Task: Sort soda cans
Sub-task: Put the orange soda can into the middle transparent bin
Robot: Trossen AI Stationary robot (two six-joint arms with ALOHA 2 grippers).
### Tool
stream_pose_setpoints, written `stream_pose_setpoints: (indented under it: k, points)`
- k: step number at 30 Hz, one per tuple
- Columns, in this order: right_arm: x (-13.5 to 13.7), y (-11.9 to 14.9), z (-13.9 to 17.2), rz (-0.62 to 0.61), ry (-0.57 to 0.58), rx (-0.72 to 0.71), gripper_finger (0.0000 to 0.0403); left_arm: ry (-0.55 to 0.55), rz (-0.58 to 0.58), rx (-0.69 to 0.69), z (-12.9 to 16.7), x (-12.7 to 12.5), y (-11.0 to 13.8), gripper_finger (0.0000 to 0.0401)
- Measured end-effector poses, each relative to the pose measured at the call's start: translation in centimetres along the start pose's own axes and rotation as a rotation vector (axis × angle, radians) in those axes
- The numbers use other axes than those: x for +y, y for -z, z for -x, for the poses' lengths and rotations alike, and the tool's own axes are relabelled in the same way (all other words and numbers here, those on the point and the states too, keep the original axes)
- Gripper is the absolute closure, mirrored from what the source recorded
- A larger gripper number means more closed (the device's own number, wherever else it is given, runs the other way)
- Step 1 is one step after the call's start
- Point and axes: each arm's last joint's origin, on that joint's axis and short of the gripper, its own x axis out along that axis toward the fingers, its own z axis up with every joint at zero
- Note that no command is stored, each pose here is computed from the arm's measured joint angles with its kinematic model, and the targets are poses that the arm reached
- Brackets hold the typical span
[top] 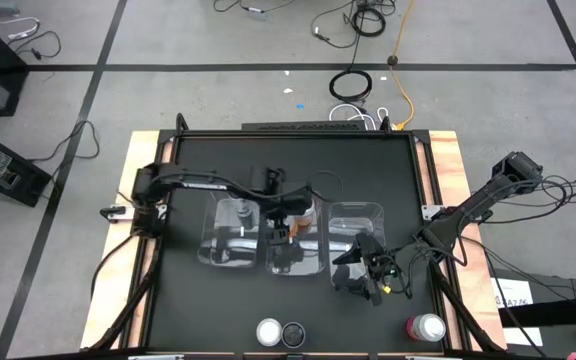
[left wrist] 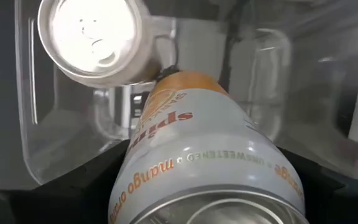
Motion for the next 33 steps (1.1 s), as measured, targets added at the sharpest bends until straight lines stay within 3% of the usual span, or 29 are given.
stream_pose_setpoints:
  k: [8, 14, 22, 33]
  points:
    - [0.0, 0.0, 0.0, -0.003, 0.000, 0.000, 0.0032, -0.042, 0.033, 0.147, -3.3, 2.3, -0.3, 0.0083]
    - [0.0, 0.0, 0.0, -0.007, -0.001, 0.001, 0.0032, -0.066, 0.051, 0.158, -4.6, 3.3, -0.6, 0.0083]
    - [0.0, 0.0, 0.0, -0.008, -0.003, 0.002, 0.0032, -0.111, -0.037, 0.142, -5.2, 4.0, -1.0, 0.0083]
    - [0.0, 0.0, 0.0, -0.007, -0.005, 0.004, 0.0032, -0.108, -0.064, 0.148, -6.9, 4.1, -1.4, 0.0083]
